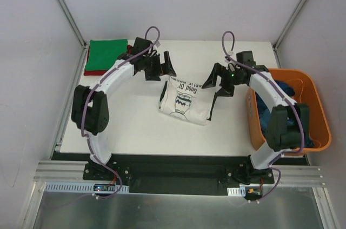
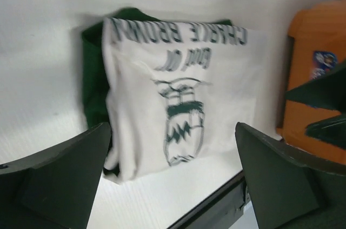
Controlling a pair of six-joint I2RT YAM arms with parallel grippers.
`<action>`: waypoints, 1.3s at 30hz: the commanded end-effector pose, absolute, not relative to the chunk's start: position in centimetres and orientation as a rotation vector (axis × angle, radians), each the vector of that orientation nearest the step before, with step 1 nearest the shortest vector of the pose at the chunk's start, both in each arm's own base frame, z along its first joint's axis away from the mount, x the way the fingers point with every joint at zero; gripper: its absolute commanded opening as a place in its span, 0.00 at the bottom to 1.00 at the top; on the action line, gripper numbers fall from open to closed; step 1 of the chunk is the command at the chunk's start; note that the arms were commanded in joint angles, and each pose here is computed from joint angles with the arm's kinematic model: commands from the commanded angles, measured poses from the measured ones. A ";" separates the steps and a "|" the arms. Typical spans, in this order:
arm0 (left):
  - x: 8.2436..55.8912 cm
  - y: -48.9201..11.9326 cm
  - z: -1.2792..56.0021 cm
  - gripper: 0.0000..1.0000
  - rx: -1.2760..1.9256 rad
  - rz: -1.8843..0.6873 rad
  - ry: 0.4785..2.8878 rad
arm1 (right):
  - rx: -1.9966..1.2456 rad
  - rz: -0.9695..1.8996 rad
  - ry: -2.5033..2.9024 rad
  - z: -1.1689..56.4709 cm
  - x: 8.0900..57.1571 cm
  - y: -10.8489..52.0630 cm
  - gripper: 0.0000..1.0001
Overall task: Fold and stack the t-shirts
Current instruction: Fold the long partially folded tshirt into a neat square, then smooth out wrinkles on the folded tshirt
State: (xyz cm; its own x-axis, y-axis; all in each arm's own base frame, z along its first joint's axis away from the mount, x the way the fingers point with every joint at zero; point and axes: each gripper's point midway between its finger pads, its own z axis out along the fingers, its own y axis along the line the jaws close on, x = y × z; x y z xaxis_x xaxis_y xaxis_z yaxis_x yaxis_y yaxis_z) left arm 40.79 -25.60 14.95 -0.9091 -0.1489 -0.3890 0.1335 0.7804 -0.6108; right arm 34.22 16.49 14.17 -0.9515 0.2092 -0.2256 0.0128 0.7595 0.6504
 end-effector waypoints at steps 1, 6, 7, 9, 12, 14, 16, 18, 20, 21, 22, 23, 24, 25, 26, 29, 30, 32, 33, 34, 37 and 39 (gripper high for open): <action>35.3 -29.2 20.7 0.99 0.173 -1.121 2.424 | 0.004 1.299 2.580 16.4 28.9 22.3 0.97; 32.6 -30.9 16.8 0.99 0.117 -1.212 2.525 | 0.021 1.408 2.583 14.6 26.1 24.4 0.97; 32.8 -31.1 15.7 0.99 0.092 -1.216 2.544 | 0.025 1.403 2.586 14.1 26.1 24.4 0.97; 32.9 -31.1 14.1 0.99 0.071 -1.198 2.580 | 0.057 1.323 2.610 12.1 26.7 23.9 0.97; 32.9 -30.9 11.4 0.99 0.059 -1.204 2.648 | 0.107 1.225 2.655 9.6 27.1 22.7 0.97; 32.6 -30.4 10.3 0.99 0.038 -1.212 2.681 | 0.172 1.175 2.694 7.8 27.0 21.6 0.97; 32.0 -30.2 9.3 0.99 0.039 -1.208 2.710 | 0.212 1.159 2.720 6.6 26.8 20.7 0.97; 31.3 -29.5 7.5 0.99 0.019 -1.171 2.754 | 0.253 1.139 2.757 5.0 26.1 20.1 0.97; 30.7 -28.7 6.2 0.99 -0.007 -1.145 2.791 | 0.278 1.126 2.787 3.9 25.8 19.7 0.97; 30.5 -28.5 5.5 0.99 -0.019 -1.136 2.808 | 0.289 1.120 2.795 3.5 25.7 19.5 0.97; 30.4 -28.2 5.2 0.99 -0.036 -1.131 2.819 | 0.289 1.116 2.799 3.2 25.7 19.4 0.97; 30.3 -27.7 4.7 0.99 -0.057 -1.119 2.832 | 0.297 1.100 2.810 2.8 25.7 19.3 0.97; 30.3 -27.3 4.5 0.99 -0.071 -1.105 2.832 | 0.303 1.091 2.813 2.6 25.7 19.1 0.97; 30.4 -27.1 4.6 0.99 -0.076 -1.099 2.830 | 0.300 1.084 2.812 2.5 25.9 19.0 0.97; 30.5 -26.8 4.6 0.99 -0.082 -1.091 2.825 | 0.303 1.077 2.810 2.5 26.0 19.0 0.97; 30.8 -26.9 6.8 0.99 -0.041 -1.119 2.766 | 0.278 1.108 2.782 3.7 26.3 19.2 0.97; 30.9 -27.1 8.5 0.99 -0.009 -1.153 2.720 | 0.260 1.119 2.769 4.4 26.3 19.3 0.97; 31.2 -27.2 10.6 0.99 0.032 -1.155 2.658 | 0.170 1.112 2.731 6.7 26.4 19.3 0.97; 31.4 -27.0 12.5 0.99 0.071 -1.146 2.595 | 0.135 1.099 2.721 7.5 26.3 19.2 0.97; 31.8 -26.6 13.1 0.99 0.068 -1.093 2.573 | 0.097 1.060 2.678 9.0 26.6 18.8 0.97; 32.9 -24.6 14.0 0.99 0.070 -0.926 2.533 | 0.021 0.970 2.628 11.6 26.5 17.8 0.97; 33.7 -23.4 13.1 0.99 0.041 -0.865 2.561 | -0.003 0.906 2.625 12.6 26.4 17.0 0.97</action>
State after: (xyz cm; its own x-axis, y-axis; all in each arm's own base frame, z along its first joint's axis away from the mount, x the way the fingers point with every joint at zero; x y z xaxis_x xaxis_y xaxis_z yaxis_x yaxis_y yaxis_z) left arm 31.70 -26.40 12.46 -0.9432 -0.0965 -0.3178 0.1540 0.7208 -0.6758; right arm 25.89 18.70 8.84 -0.9686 0.1669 -0.1841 -0.0029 0.7332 0.6800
